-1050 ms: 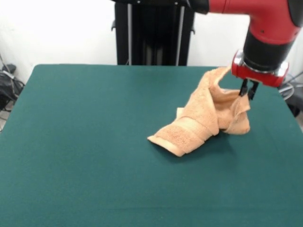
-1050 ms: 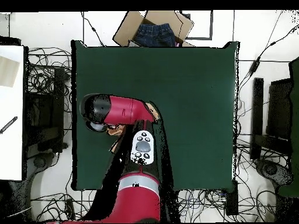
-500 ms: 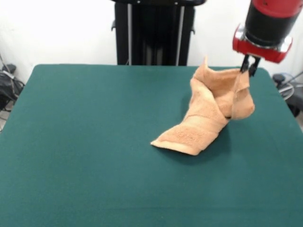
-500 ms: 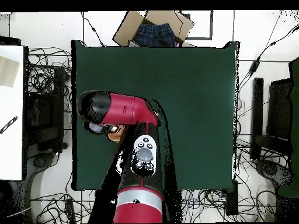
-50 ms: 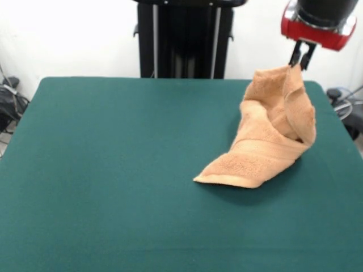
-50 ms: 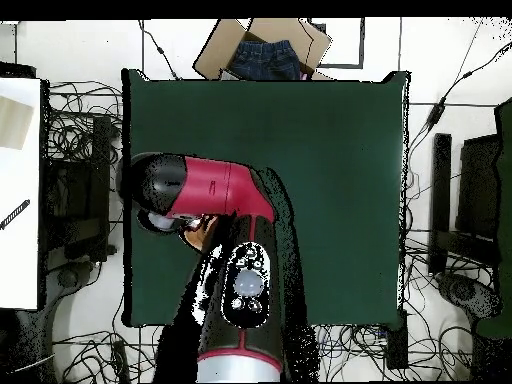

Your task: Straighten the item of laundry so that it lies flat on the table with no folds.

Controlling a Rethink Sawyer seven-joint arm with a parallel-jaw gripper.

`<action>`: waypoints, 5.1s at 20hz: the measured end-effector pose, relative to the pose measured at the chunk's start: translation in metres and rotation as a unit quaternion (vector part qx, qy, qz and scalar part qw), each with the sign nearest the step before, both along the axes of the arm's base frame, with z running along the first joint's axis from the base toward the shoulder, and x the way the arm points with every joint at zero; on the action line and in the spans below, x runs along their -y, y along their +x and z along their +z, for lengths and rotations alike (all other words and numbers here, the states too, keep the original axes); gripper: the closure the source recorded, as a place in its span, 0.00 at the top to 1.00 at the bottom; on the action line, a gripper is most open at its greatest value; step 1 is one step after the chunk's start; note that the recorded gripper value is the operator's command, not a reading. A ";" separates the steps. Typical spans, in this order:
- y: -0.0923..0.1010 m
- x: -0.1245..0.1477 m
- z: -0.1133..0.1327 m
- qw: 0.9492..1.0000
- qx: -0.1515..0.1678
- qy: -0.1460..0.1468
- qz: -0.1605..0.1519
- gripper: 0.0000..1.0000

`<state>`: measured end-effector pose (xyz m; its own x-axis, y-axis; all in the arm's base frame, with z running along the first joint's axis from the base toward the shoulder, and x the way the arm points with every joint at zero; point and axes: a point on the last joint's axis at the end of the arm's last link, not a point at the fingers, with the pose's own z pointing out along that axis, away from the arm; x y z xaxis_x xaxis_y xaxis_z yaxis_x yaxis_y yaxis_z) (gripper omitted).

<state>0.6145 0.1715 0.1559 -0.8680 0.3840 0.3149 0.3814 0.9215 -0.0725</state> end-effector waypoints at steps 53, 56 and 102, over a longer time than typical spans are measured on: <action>0.016 0.051 0.138 0.999 -0.006 -0.020 -0.039 0.00; 0.017 0.055 0.133 0.999 -0.010 -0.021 -0.042 0.00; 0.012 0.050 0.122 0.999 -0.023 -0.021 -0.038 0.00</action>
